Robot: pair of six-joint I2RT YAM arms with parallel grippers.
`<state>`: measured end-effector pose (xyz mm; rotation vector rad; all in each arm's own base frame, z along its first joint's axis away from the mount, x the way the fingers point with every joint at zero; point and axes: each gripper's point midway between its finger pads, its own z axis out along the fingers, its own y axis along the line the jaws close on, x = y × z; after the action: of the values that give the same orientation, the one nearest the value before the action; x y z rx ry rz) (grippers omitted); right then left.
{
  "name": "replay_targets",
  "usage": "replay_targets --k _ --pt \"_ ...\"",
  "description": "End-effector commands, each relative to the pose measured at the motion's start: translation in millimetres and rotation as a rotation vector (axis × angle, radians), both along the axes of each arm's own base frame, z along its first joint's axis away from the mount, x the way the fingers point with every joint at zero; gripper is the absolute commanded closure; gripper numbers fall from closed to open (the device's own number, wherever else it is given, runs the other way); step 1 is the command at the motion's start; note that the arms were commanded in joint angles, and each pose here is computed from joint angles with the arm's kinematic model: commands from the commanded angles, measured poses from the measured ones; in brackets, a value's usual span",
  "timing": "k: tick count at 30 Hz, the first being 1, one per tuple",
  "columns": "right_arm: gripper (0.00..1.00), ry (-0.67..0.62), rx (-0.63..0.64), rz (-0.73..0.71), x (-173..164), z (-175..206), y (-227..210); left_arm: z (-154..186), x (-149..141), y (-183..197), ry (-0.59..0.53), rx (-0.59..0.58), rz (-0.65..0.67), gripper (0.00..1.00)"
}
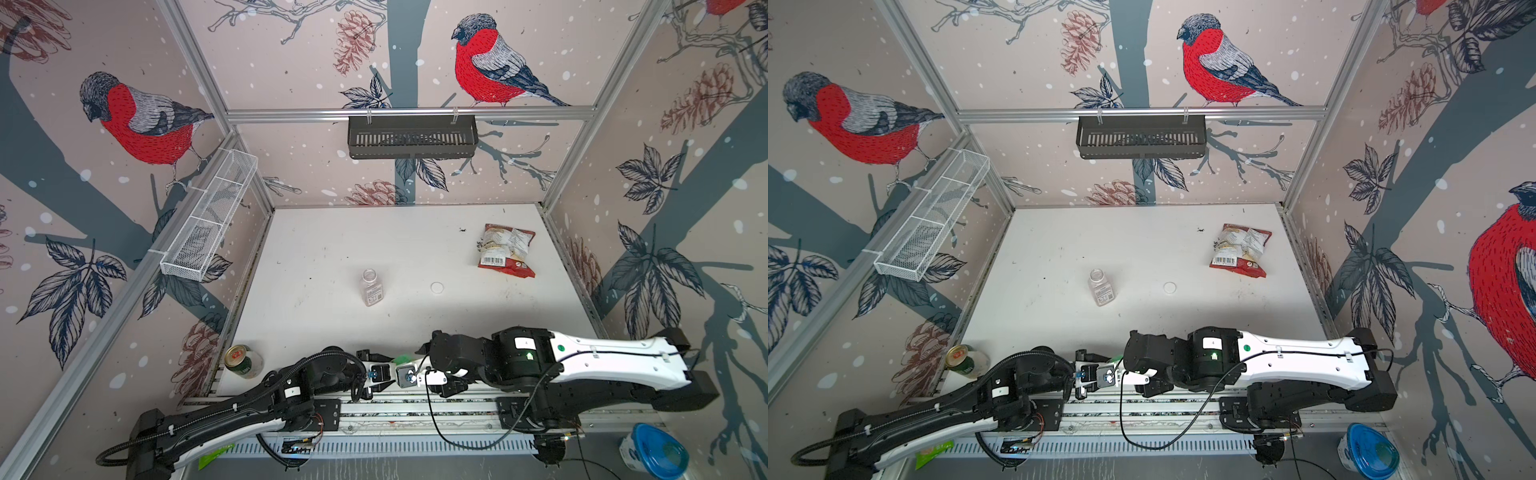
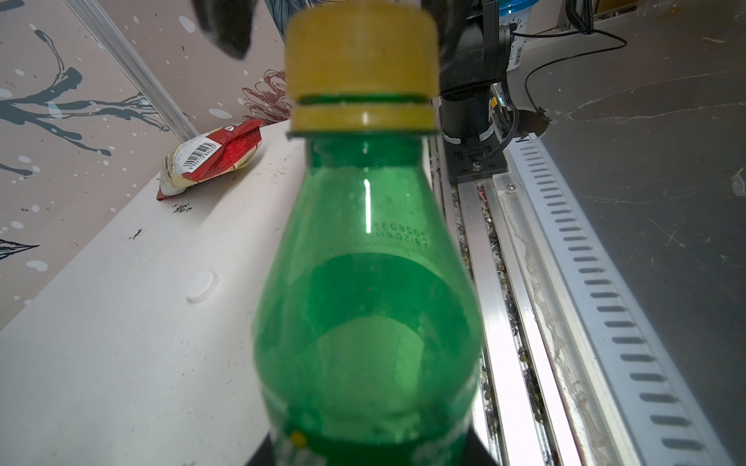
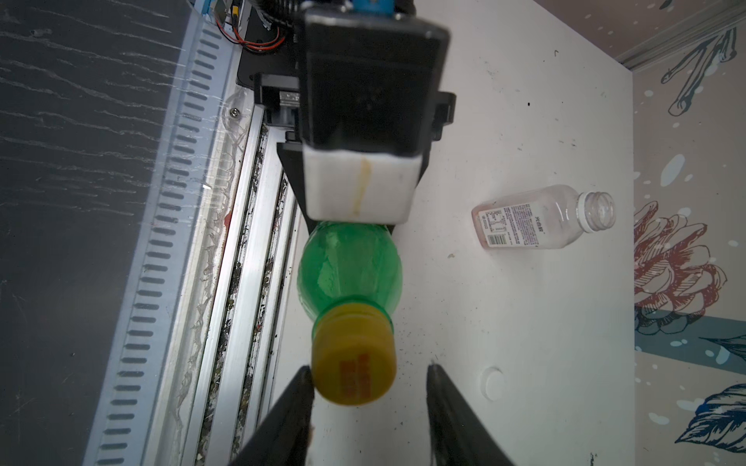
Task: Screw on the bottle caps
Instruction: Screw the bottle cap onto the plastic bottle.
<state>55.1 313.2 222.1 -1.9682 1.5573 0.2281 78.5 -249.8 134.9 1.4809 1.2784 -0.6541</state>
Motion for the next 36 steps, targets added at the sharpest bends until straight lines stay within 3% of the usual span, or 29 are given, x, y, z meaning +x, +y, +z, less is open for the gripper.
replay_targets --k 1,11,18,23,30,36 --pt "0.56 -0.02 0.03 0.012 2 4 9 12 -1 -4 -0.014 -0.041 -0.016 0.95" --pt "0.73 0.015 0.056 -0.012 0 0 16 12 -2 -4 -0.016 -0.044 -0.015 0.94" --pt "0.98 0.224 0.151 -0.208 9 -5 27 13 -1 -4 -0.018 -0.045 -0.014 0.95" --pt "1.0 0.472 0.258 -0.425 24 2 34 12 -1 -4 -0.019 -0.044 -0.012 0.95" --pt "1.0 0.703 0.277 -0.624 24 -9 45 13 0 -3 -0.021 -0.044 -0.009 0.95" --pt "1.0 0.902 0.261 -0.95 41 -23 39 12 0 -4 -0.022 -0.041 -0.009 0.95"
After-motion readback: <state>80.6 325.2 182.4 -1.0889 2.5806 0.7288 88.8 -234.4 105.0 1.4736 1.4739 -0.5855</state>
